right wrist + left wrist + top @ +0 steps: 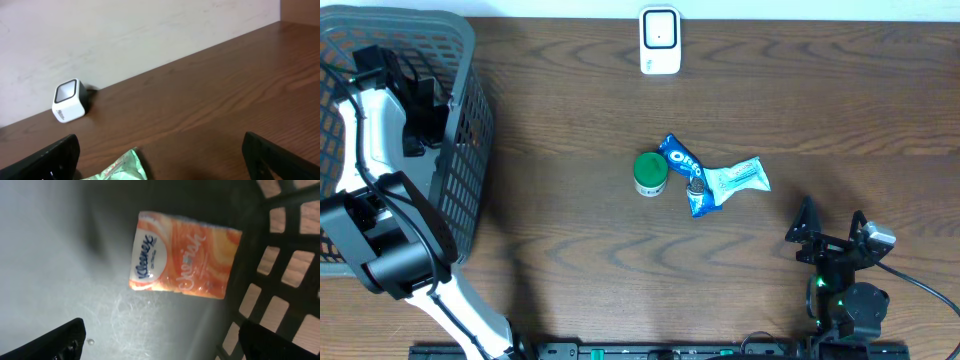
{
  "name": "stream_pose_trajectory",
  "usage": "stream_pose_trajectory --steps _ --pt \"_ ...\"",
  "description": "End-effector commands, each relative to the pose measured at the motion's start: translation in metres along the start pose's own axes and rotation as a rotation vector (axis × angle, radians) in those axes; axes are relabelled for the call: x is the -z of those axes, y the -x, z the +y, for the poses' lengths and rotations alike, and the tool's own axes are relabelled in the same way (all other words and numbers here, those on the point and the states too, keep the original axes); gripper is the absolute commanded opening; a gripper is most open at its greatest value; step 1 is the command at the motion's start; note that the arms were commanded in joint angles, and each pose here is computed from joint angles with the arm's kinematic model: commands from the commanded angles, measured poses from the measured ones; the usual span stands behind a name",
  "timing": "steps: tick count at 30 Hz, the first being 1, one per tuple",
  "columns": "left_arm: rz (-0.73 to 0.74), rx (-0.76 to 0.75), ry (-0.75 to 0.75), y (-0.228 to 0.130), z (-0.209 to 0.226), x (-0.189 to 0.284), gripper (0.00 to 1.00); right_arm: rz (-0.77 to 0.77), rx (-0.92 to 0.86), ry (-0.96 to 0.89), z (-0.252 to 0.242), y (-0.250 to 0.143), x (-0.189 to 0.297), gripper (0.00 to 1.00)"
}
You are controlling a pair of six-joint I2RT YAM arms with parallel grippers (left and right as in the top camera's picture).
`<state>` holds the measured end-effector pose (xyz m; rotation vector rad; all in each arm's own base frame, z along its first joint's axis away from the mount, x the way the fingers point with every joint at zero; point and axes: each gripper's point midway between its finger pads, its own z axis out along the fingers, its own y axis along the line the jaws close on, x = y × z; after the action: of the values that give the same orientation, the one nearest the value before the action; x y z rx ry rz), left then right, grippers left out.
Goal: Scan the item barcode
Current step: 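Reach the left gripper into the basket and grasp the orange snack box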
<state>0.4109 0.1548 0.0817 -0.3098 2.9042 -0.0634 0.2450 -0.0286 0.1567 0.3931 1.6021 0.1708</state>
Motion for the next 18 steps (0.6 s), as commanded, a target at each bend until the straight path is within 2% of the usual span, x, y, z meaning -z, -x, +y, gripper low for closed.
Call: stream_pose_trajectory --steps 1,6,12,18 --pt "0.002 -0.058 -0.019 0.001 -0.007 -0.006 0.98 -0.004 -0.003 -0.011 -0.002 0.001 0.000 0.99" --pt "0.014 -0.106 -0.022 0.001 -0.005 -0.019 0.98 -0.004 -0.003 -0.011 -0.002 0.001 0.000 0.99" --pt "0.049 -0.252 -0.034 -0.004 -0.004 -0.037 0.98 -0.004 -0.003 -0.011 -0.002 0.001 0.000 0.99" --pt "-0.004 -0.280 -0.047 0.011 -0.005 -0.050 0.98 -0.004 -0.004 -0.011 -0.002 0.001 0.000 0.99"
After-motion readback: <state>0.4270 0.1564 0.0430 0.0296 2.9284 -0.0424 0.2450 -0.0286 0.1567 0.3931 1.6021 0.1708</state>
